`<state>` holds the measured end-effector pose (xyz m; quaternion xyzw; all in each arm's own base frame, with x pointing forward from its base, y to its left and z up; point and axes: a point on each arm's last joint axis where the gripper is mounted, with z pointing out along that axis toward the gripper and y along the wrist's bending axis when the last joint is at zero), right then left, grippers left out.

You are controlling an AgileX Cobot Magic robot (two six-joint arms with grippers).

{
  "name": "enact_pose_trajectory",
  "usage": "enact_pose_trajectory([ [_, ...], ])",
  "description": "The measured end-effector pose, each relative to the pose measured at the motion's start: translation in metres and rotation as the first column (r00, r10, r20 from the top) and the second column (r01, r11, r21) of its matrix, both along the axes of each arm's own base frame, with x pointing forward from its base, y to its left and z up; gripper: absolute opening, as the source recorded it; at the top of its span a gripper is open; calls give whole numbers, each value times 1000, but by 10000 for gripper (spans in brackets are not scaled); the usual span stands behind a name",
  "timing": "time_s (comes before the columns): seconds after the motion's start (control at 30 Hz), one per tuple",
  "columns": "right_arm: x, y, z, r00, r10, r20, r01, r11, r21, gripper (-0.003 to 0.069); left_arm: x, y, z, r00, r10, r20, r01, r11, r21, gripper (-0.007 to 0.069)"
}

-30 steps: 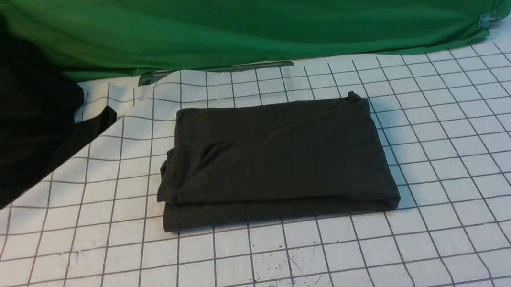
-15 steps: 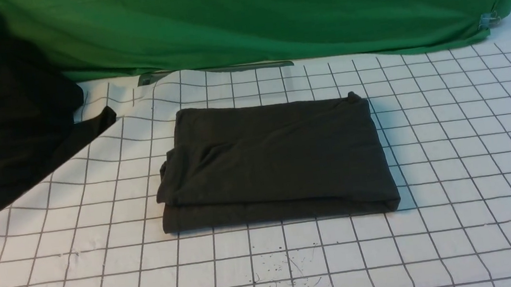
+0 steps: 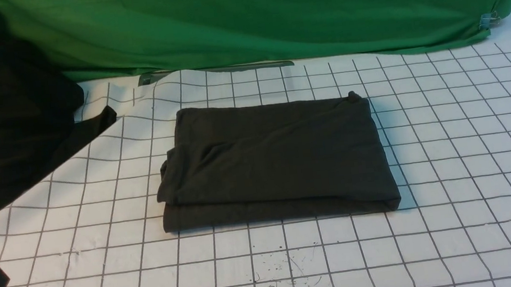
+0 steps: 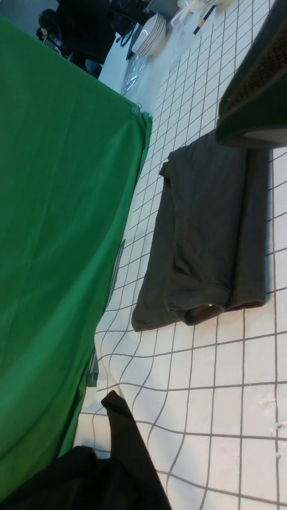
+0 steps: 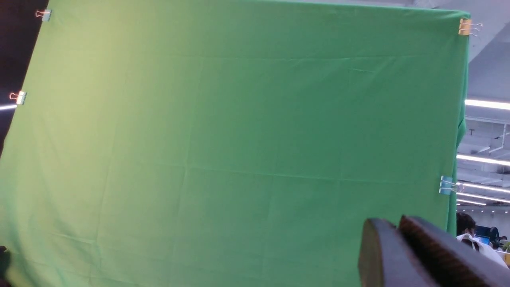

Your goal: Fold a long-sleeved shirt over a white checkered tablecloth.

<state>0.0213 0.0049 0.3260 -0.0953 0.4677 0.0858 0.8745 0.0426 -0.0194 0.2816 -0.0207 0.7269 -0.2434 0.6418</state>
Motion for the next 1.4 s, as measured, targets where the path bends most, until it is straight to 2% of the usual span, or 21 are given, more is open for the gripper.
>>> enact_pose_trajectory([
  [0.27, 0, 0, 0, 1000, 0, 0, 0, 1000, 0, 84, 0, 0, 0, 1000, 3, 4, -3, 1000, 15, -3],
  [0.37, 0, 0, 0, 1000, 0, 0, 0, 1000, 0, 91, 1, 2, -2, 1000, 16, 24, -19, 995, 94, -3],
  [0.43, 0, 0, 0, 1000, 0, -1, 0, 1000, 0, 99, 4, 3, -9, 998, 29, 60, -41, 976, 213, -3],
  [0.47, 0, 0, 0, 1000, 0, -1, 0, 1000, 0, 99, 5, 4, -10, 998, 30, 59, -43, 974, 224, -3],
  [0.5, 0, 0, 0, 1000, 0, -1, 0, 1000, 0, 106, 7, 5, -24, 996, 55, 74, -76, 944, 322, -3],
  [0.6, 0, 0, 0, 1000, 0, -1, 0, 1000, 0, 111, 10, 9, -49, 989, 125, 78, -145, 908, 392, -3],
  [0.63, 0, 0, 0, 1000, 0, -1, 0, 1000, 0, 111, 10, 10, -51, 988, 132, 85, -155, 907, 392, -3],
  [0.7, 0, 0, 0, 1000, 0, -1, 0, 1000, 0, 118, 12, 15, -77, 974, 212, 81, -227, 886, 404, -2],
  [0.8, 0, 0, 0, 1000, 0, 0, 0, 1000, 0, 125, 13, 17, -90, 967, 251, 45, -245, 870, 429, -2],
  [1.4, 0, 0, 0, 1000, 0, 2, 0, 1000, 1, 165, 13, 18, -91, 967, 244, 78, -249, 826, 506, 1],
])
